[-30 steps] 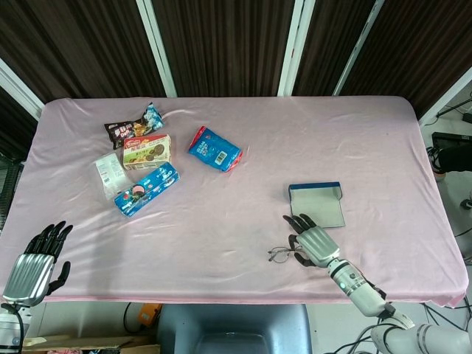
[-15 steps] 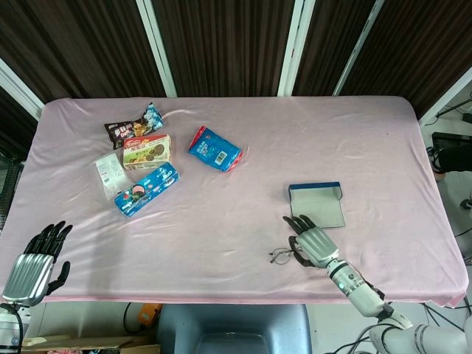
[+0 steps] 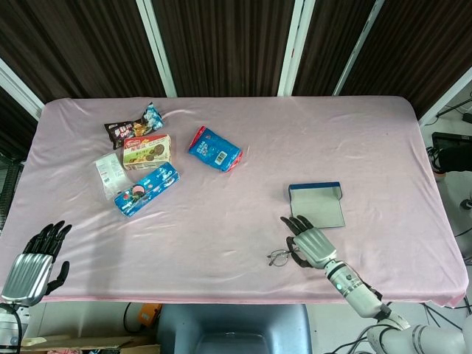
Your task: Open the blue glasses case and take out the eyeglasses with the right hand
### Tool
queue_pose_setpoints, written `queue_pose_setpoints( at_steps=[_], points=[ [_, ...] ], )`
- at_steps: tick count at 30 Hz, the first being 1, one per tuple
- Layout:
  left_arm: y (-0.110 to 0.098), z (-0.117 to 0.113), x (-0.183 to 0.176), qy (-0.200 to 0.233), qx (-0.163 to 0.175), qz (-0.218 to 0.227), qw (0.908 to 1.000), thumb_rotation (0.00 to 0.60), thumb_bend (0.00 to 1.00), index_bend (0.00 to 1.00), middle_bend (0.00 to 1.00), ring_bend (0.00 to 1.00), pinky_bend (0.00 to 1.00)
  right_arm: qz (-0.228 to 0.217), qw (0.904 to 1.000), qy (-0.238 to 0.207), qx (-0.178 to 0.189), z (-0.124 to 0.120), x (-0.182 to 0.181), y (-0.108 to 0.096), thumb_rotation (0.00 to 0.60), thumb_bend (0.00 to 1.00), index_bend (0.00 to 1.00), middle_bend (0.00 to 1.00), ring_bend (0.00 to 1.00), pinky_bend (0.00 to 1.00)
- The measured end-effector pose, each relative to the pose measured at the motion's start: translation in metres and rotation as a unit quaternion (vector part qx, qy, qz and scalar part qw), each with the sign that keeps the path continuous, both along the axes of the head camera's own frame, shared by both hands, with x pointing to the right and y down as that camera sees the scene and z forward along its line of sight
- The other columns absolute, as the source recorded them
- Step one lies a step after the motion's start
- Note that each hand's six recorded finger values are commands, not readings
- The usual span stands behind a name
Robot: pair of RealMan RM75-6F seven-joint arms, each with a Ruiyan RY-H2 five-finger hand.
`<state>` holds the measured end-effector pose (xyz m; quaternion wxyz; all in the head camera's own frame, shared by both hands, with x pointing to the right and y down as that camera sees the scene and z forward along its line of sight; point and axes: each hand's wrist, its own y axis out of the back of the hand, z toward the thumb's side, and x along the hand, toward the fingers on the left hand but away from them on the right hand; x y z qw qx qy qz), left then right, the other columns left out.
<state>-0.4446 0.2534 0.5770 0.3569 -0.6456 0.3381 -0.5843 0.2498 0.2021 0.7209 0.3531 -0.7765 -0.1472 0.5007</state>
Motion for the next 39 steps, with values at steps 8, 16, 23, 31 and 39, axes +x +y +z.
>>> queue_pose_setpoints(
  at_steps=[8,16,23,31,39],
  points=[
    [0.000,-0.001,-0.001,0.001,0.001,-0.001,1.0000,0.600,0.48,0.00,0.03,0.03,0.17,0.001,0.9999,-0.010,0.013,-0.004,-0.009,-0.004,0.600,0.60,0.76,0.06,0.00,0.00],
    [0.000,-0.001,-0.001,0.002,0.001,-0.001,1.0000,0.600,0.48,0.00,0.03,0.03,0.17,0.016,0.9990,-0.035,0.023,-0.006,-0.031,-0.017,0.600,0.60,0.76,0.07,0.00,0.00],
    [0.000,-0.001,-0.002,0.002,0.000,-0.003,1.0000,0.600,0.48,0.00,0.03,0.03,0.17,0.035,0.9961,-0.075,0.031,-0.004,-0.076,-0.032,0.600,0.60,0.75,0.07,0.00,0.00],
    [-0.001,0.000,-0.002,0.003,-0.003,0.000,1.0000,0.600,0.48,0.00,0.03,0.03,0.17,0.047,0.9945,-0.084,0.040,0.018,-0.142,-0.046,0.600,0.60,0.72,0.07,0.00,0.00],
    [0.001,0.000,-0.003,0.006,-0.007,0.003,1.0000,0.600,0.48,0.00,0.03,0.03,0.17,0.057,0.9948,-0.079,0.030,0.035,-0.176,-0.047,0.600,0.60,0.40,0.06,0.00,0.00]
  ],
)
